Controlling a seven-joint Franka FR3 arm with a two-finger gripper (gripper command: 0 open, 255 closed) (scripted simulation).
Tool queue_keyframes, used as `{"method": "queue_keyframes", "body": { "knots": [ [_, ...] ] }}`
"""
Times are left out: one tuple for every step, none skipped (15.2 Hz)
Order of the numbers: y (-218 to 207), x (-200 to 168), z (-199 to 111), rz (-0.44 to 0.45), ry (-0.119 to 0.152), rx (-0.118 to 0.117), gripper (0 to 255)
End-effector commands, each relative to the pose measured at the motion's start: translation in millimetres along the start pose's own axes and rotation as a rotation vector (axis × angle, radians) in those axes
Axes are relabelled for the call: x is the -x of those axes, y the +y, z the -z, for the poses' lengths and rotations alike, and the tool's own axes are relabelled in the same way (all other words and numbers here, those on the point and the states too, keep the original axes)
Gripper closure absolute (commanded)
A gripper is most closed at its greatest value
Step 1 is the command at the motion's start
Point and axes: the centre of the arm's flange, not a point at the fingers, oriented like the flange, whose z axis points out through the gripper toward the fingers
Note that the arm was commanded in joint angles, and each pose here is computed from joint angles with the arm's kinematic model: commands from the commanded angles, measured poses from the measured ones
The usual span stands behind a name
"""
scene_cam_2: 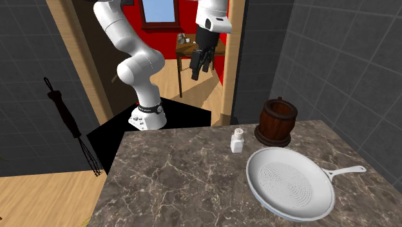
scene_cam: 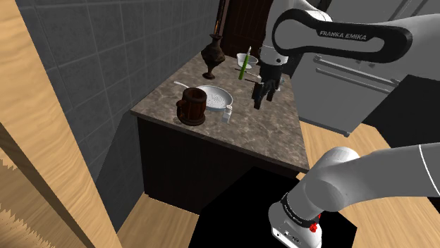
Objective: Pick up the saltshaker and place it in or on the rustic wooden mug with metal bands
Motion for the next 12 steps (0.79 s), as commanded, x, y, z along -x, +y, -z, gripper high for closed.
{"method": "queue_keyframes", "body": {
  "knots": [
    [4.4, -24.7, -14.4, 0.006, -0.009, 0.005, 0],
    [6.7, -37.1, -20.0, 0.009, -0.014, 0.007, 0],
    [8.9, -49.5, -25.7, 0.012, -0.018, 0.009, 0],
    [11.2, -61.8, -31.4, 0.015, -0.023, 0.011, 0],
    [13.4, -74.1, -37.2, 0.018, -0.028, 0.013, 0],
    [15.6, -86.4, -43.0, 0.021, -0.032, 0.016, 0],
    [17.7, -98.7, -48.9, 0.024, -0.037, 0.018, 0],
    [19.9, -111.0, -54.9, 0.027, -0.042, 0.020, 0],
    [22.0, -123.2, -60.9, 0.030, -0.047, 0.022, 0],
    [24.1, -135.4, -66.9, 0.033, -0.051, 0.024, 0],
    [26.1, -147.6, -73.0, 0.036, -0.056, 0.027, 0],
    [28.2, -159.8, -79.1, 0.039, -0.061, 0.029, 0]
  ]
}}
